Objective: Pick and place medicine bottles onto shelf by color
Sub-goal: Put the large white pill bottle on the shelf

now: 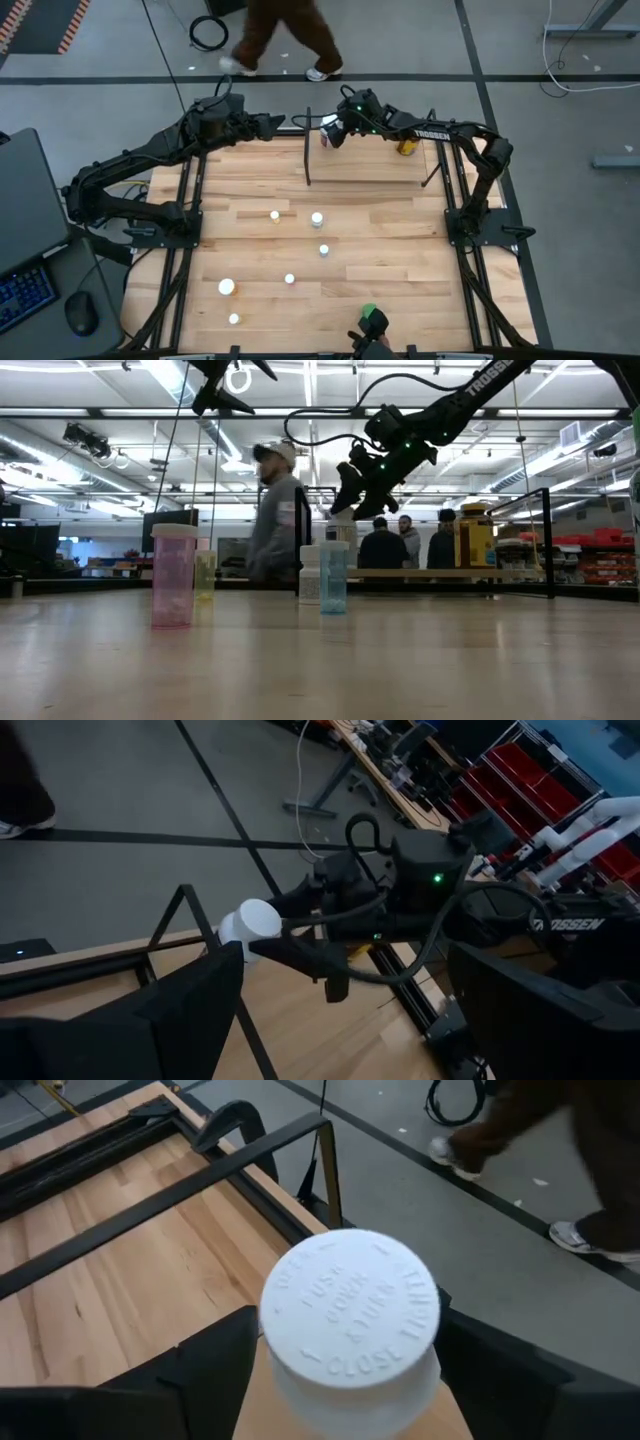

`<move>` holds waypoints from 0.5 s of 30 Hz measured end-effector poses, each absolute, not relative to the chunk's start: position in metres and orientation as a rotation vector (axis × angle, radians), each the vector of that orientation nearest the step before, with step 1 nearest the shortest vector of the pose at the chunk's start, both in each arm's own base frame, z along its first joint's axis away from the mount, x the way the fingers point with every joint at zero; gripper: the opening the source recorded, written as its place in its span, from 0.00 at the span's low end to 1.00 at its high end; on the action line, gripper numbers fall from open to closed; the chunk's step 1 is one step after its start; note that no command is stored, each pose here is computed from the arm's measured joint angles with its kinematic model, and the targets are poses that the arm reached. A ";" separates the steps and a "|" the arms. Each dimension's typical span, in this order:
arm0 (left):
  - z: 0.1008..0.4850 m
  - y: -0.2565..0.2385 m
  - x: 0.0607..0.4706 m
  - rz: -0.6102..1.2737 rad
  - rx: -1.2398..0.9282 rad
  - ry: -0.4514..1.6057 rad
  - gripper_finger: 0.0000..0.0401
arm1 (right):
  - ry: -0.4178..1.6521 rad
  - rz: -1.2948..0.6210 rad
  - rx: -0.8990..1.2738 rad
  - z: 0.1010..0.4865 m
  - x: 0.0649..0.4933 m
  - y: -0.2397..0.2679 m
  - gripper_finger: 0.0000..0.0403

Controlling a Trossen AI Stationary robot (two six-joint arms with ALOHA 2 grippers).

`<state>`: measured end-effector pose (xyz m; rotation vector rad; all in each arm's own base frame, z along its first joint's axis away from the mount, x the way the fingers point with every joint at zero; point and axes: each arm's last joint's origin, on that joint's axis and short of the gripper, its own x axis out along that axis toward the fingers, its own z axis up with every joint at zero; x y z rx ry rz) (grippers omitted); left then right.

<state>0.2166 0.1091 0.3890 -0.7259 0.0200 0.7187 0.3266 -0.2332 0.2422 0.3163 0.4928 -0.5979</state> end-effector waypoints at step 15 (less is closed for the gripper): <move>0.389 0.108 0.217 0.679 -0.730 0.035 0.88 | 0.493 -0.579 0.286 0.243 0.337 -0.218 0.80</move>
